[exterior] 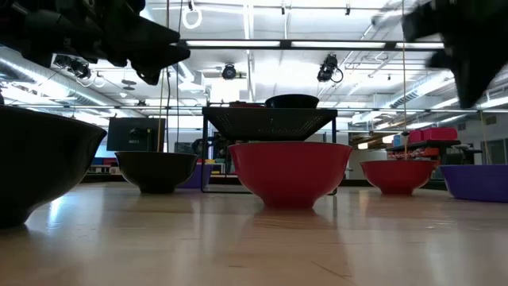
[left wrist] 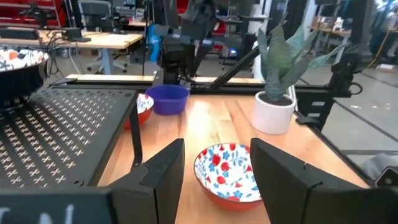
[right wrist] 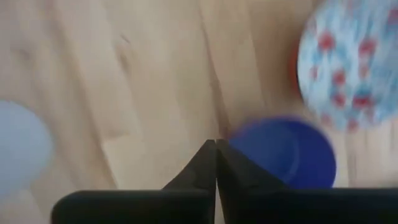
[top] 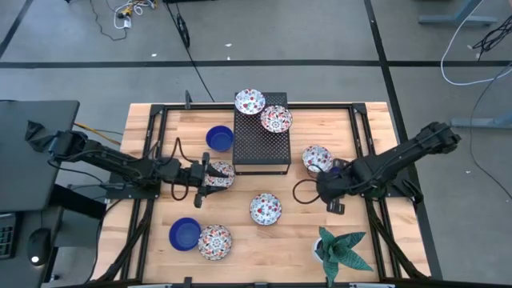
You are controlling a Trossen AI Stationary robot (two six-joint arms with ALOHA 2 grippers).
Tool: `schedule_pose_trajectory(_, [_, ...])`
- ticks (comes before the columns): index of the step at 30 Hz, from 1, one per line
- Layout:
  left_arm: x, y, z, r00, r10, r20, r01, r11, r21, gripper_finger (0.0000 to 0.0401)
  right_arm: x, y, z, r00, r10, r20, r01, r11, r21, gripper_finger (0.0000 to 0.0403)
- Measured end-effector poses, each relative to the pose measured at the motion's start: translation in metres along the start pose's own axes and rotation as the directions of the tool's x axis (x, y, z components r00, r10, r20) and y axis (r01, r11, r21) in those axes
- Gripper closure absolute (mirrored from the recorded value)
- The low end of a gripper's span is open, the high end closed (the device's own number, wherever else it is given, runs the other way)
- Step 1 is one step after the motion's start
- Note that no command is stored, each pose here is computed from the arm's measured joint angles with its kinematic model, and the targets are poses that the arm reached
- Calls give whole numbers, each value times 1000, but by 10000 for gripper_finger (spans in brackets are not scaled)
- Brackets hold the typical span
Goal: Pick & Place Mini bowls
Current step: Put the right blue bowl on the shelf
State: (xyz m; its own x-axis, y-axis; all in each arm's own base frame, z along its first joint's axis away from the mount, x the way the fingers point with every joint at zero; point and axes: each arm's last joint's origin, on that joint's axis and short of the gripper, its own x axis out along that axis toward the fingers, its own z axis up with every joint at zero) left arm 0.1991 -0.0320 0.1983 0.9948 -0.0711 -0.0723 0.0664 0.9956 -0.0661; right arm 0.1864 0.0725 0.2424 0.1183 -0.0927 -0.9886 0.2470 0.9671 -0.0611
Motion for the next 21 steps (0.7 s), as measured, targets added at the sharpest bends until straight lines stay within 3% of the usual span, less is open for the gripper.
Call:
schedule_pose_trajectory(5, [0, 0, 0, 1000, 1, 3, -1, 1000, -1, 213, 31, -7, -18, 997, -8, -80, 12, 999, 40, 324])
schedule_pose_trajectory(12, [0, 0, 0, 1000, 0, 3, 0, 1000, -1, 213, 56, -11, -29, 998, -6, -69, 7, 1000, 17, 238])
schedule_pose_trajectory(16, [0, 0, 0, 1000, -1, 4, 1, 1000, 3, 213, 67, -13, -33, 998, -22, -56, 24, 999, 36, 230])
schedule_pose_trajectory(21, [0, 0, 0, 1000, -2, 4, 2, 1000, 4, 213, 78, -15, -37, 998, -28, -51, 30, 999, 38, 267])
